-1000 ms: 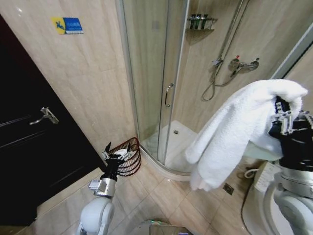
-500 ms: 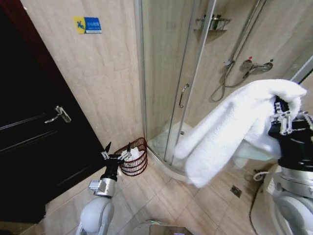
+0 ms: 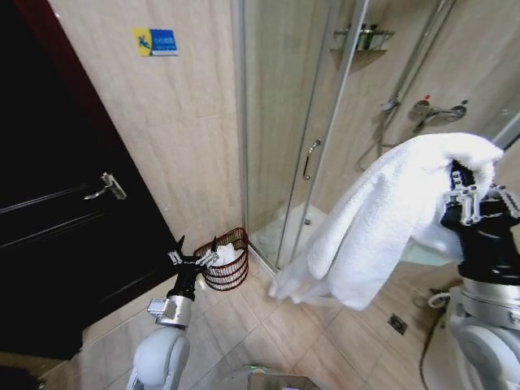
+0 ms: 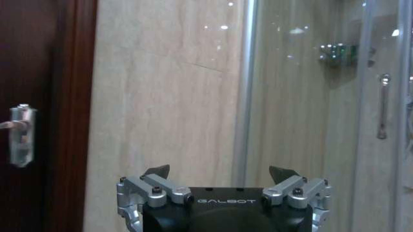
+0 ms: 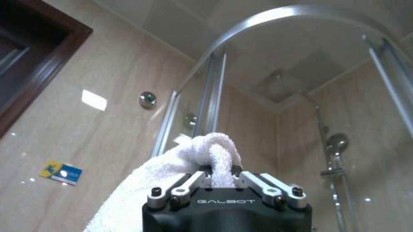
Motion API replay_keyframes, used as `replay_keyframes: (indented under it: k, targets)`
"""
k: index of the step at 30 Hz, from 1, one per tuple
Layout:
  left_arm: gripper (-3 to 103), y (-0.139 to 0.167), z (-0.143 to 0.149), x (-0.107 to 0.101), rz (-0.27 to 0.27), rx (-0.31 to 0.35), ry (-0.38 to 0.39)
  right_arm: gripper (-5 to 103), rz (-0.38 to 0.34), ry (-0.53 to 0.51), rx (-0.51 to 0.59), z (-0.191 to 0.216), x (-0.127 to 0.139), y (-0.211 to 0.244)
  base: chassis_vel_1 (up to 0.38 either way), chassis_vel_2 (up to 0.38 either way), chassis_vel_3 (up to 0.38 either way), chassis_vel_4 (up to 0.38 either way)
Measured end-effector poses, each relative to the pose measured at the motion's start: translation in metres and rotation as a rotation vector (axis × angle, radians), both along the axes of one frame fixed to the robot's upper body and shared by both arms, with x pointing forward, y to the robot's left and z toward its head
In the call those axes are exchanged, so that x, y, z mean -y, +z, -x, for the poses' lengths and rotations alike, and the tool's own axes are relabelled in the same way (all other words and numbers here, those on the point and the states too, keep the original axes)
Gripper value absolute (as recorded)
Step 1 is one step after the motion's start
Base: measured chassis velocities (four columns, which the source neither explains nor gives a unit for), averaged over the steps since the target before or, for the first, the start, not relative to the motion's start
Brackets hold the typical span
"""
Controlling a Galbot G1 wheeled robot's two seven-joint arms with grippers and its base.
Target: Discard the used towel into the hamper.
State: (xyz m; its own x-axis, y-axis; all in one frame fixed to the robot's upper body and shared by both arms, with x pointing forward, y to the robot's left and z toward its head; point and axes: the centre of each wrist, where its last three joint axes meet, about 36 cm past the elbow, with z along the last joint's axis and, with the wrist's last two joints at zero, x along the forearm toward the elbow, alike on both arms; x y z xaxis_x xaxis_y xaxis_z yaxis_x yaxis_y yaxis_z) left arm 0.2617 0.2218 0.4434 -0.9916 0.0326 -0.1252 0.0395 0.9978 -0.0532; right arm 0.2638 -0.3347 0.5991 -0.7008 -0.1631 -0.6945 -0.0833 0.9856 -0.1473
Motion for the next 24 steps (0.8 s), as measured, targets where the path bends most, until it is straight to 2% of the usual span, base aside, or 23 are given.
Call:
replay_keyframes:
  k: [24]
  targets:
    - [100,0.0000,0.0000,0.0000,0.000,0.000,0.000,12,0.003,0.007,0.004,-0.0008,-0.0008,0.0002,0.111,0.113,0.114,0.110]
